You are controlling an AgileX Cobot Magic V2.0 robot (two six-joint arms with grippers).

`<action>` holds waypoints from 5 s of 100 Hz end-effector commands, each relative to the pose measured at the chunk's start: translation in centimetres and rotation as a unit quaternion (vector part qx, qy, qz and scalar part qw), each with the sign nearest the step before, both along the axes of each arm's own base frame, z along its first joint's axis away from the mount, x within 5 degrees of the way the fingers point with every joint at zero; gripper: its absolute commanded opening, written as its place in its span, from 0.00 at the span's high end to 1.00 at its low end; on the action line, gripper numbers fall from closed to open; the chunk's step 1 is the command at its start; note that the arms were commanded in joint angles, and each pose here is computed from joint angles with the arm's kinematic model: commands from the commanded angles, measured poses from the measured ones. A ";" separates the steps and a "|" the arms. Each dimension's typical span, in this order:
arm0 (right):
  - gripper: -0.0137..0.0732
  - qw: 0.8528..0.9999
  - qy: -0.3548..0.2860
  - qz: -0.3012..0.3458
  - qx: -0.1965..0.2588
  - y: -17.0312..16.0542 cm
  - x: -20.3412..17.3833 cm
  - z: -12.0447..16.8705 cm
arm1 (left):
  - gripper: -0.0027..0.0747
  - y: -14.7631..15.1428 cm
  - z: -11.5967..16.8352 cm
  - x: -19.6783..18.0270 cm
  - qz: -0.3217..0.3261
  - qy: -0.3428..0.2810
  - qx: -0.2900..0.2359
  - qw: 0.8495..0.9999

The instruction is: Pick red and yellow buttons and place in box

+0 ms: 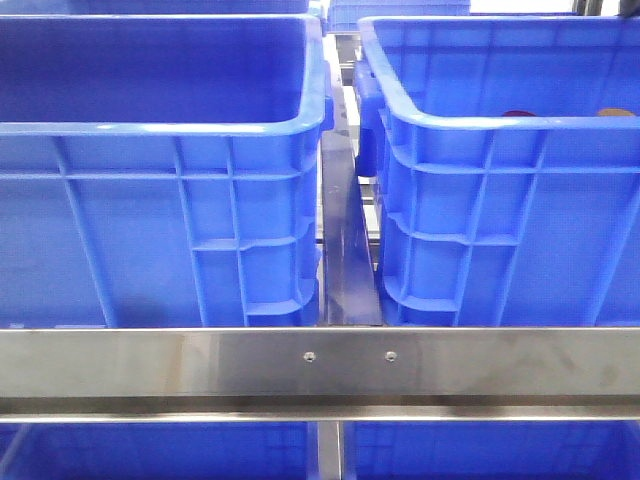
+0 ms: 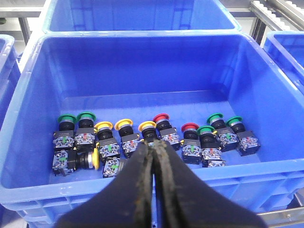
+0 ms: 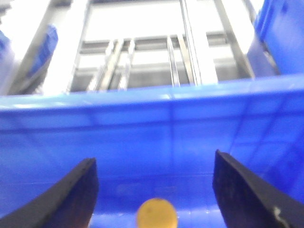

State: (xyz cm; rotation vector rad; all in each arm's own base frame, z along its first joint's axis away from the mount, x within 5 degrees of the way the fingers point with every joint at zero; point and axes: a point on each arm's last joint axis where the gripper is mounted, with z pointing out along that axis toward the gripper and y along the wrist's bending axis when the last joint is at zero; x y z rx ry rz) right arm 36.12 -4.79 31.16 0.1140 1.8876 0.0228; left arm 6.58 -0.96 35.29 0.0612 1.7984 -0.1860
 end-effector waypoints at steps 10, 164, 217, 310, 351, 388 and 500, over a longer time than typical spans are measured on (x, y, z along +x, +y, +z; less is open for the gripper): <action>0.23 0.996 -0.081 0.009 0.025 1.1 -5.6 4.9 | 0.99 -0.1 1.5 0.0 -0.002 -0.047 -0.013 0.999; 0.92 0.966 -0.254 0.052 0.007 5.2 -25.9 4.3 | 0.99 -0.1 1.5 0.0 -0.002 -0.047 -0.013 0.999; 0.92 0.966 -0.254 0.051 0.007 5.1 -25.9 4.3 | 0.99 -0.1 1.5 0.0 -0.002 -0.047 -0.013 0.999; 0.92 0.966 -0.254 0.052 0.007 5.2 -25.9 4.3 | 0.99 0.4 -6.5 -1.1 0.027 -0.182 0.002 0.983; 0.92 0.966 -0.254 0.052 0.007 5.2 -25.9 4.3 | 0.99 0.9 -12.5 -1.6 0.071 -0.172 0.008 0.982; 0.92 0.966 -0.253 0.052 0.008 5.2 -25.9 4.2 | 0.99 0.7 -14.5 -1.2 0.060 -0.198 0.006 0.978; 0.92 0.966 -0.253 0.052 0.008 5.2 -25.9 4.2 | 0.99 0.7 -14.5 -1.2 0.061 -0.194 0.005 0.979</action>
